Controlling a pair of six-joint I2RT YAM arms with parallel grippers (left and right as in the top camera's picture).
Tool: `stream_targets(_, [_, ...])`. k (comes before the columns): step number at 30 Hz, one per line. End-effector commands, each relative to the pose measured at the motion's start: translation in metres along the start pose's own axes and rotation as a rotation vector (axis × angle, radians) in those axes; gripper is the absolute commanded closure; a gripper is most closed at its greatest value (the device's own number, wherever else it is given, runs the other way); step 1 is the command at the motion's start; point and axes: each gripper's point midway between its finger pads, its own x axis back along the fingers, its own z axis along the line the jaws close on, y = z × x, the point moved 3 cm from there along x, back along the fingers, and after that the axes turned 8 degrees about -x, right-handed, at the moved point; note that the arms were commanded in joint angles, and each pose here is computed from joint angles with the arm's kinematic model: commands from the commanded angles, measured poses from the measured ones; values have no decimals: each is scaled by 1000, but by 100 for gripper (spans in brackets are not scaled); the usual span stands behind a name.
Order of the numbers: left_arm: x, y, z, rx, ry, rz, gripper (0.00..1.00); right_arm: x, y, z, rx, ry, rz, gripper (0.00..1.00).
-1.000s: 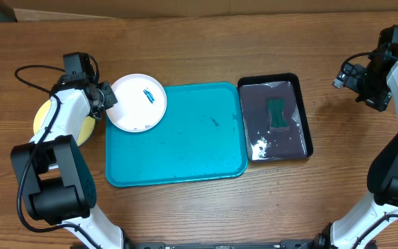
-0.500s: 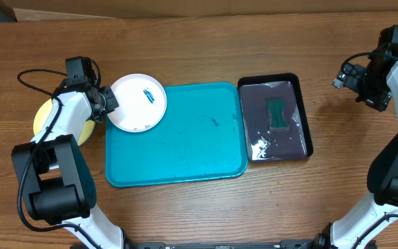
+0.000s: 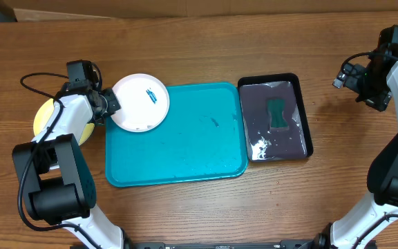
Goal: Clean dirty plates on tray and stack at the side
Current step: 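Grip the white plate rim and slide it onto the teal tray center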
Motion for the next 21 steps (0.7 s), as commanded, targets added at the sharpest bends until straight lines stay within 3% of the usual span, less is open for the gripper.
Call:
stream_targets(1, [-3, -14, -25, -17, -155, 58, 96, 5, 2, 0, -7, 4, -15, 0])
stream_targets(8, [12, -48, -58, 41, -407, 238, 96, 5, 2, 0, -7, 4, -15, 0])
stream_targets(14, [23, -85, -61, 42, -402, 414, 96, 5, 2, 0, -7, 4, -15, 0])
stream_targets(21, [26, -98, -69, -2, -382, 469, 92, 5, 2, 0, -7, 4, -15, 0])
